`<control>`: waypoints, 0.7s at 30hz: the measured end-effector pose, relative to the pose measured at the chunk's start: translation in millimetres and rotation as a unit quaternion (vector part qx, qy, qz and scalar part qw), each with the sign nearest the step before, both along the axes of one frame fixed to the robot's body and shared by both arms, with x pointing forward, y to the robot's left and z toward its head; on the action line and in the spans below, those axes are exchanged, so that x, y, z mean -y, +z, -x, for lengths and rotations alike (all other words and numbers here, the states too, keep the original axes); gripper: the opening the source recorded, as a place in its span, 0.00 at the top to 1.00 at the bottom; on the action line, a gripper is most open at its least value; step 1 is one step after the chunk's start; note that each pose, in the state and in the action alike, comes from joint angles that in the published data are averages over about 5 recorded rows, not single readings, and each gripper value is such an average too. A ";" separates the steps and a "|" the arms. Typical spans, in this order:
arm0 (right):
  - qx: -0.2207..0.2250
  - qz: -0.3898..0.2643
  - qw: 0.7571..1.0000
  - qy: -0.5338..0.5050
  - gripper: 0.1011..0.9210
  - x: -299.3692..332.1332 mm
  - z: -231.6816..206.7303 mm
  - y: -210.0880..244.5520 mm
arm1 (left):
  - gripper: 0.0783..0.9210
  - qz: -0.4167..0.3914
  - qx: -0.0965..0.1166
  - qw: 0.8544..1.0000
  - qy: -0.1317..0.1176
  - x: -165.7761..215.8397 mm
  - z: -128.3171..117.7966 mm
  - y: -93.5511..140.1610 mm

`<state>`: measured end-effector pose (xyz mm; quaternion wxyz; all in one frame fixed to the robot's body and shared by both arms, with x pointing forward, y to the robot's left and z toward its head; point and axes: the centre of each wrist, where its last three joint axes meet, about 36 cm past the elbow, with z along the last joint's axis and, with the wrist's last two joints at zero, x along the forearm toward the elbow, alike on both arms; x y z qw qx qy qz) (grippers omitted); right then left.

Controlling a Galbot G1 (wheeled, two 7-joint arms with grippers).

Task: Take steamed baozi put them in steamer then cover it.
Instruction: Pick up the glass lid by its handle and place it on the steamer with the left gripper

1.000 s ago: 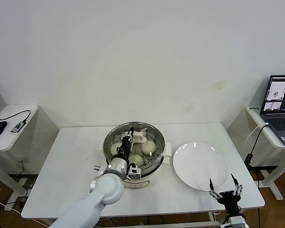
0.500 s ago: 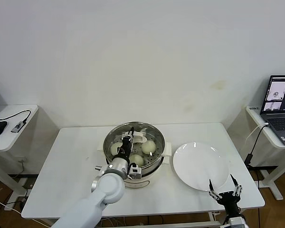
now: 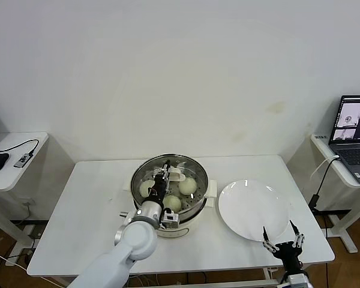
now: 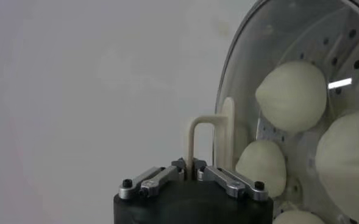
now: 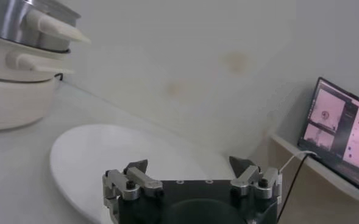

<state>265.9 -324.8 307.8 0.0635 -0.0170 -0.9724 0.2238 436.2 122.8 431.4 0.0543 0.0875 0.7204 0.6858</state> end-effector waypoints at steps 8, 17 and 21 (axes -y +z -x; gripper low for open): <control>-0.002 0.001 1.000 0.002 0.12 1.9 -0.5 -3.6 | 0.42 0.021 0.009 1.000 -0.006 -11.5 21.2 8.3; -0.003 -0.001 1.000 0.006 0.12 0.7 -6.2 -8.9 | 0.14 0.089 0.010 0.996 -0.030 -31.7 77.0 25.4; -0.004 -0.003 1.000 0.010 0.12 -1.0 -6.8 -10.6 | 0.12 0.156 -0.009 0.987 -0.027 -47.5 104.3 30.1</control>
